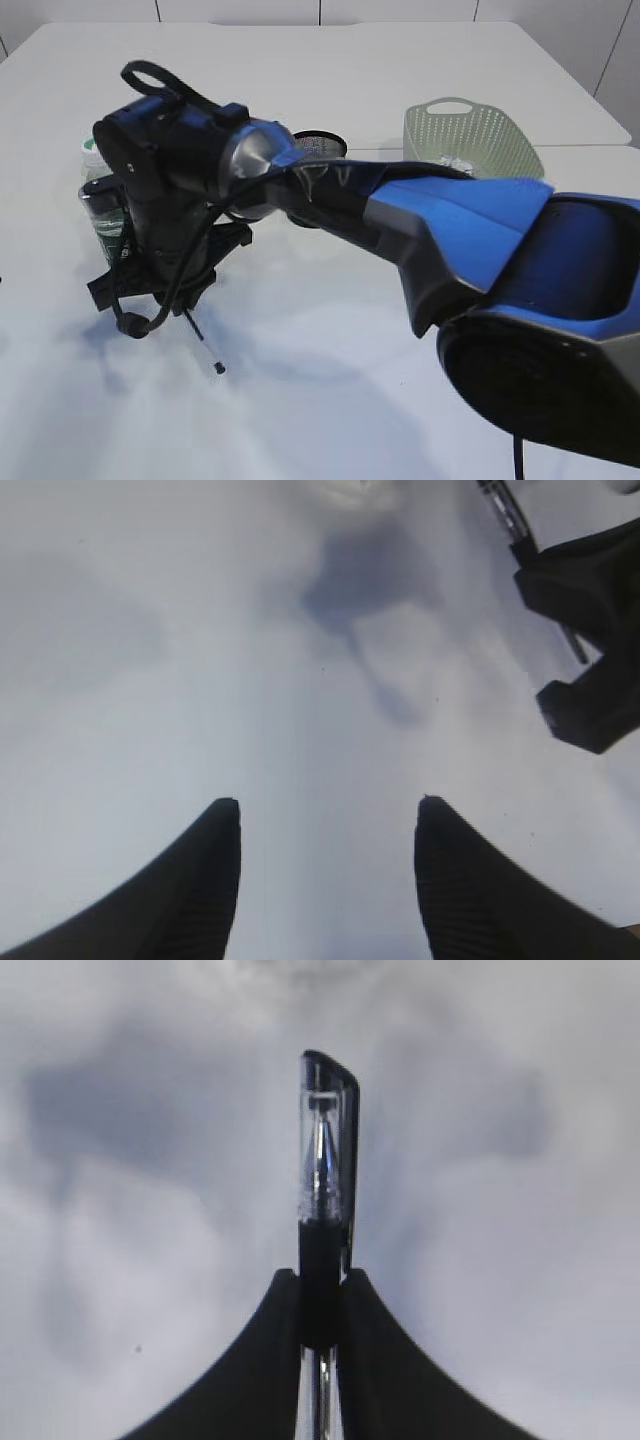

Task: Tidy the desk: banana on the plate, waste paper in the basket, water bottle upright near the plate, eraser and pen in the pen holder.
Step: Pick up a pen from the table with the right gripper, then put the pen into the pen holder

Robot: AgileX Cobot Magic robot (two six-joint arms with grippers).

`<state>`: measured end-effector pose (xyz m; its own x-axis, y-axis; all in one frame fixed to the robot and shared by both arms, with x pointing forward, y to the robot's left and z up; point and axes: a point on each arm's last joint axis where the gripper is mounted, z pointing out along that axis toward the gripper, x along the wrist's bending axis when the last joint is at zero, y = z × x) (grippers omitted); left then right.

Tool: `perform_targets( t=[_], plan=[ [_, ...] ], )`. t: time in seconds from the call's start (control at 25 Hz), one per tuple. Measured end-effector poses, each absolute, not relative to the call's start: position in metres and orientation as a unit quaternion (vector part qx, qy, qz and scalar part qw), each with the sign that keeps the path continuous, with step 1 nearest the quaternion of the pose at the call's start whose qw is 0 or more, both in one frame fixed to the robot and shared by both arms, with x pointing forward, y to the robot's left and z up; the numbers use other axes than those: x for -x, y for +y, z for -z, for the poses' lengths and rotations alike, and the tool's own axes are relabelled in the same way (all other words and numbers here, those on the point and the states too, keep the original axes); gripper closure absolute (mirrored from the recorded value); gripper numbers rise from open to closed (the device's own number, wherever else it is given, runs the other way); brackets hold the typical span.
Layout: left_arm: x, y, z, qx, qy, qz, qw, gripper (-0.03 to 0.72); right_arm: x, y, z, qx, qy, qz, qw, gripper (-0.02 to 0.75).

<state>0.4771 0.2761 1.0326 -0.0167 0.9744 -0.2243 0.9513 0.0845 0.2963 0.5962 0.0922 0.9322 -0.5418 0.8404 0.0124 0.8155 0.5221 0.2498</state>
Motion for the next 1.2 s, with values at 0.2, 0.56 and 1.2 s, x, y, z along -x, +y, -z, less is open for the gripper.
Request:
perform_targets(
  t=[0.2,0.56,1.2],
  plan=[
    [-0.477,0.276,-1.033,-0.676,0.712,-0.031,0.187,0.293,-0.599,0.065,-0.956,-0.470,0.874,-0.097,0.075,0.687],
    [-0.478,0.276,-1.033,-0.675,0.712,-0.034,0.190,0.293,-0.602,-0.029,-0.973,-0.503,0.861,-0.026,0.065,0.687],
    [-0.478,0.276,-1.033,-0.675,0.712,-0.036,0.191,0.293,-0.622,-0.141,-1.033,-0.520,0.797,-0.235,0.199,0.687]
  ],
)
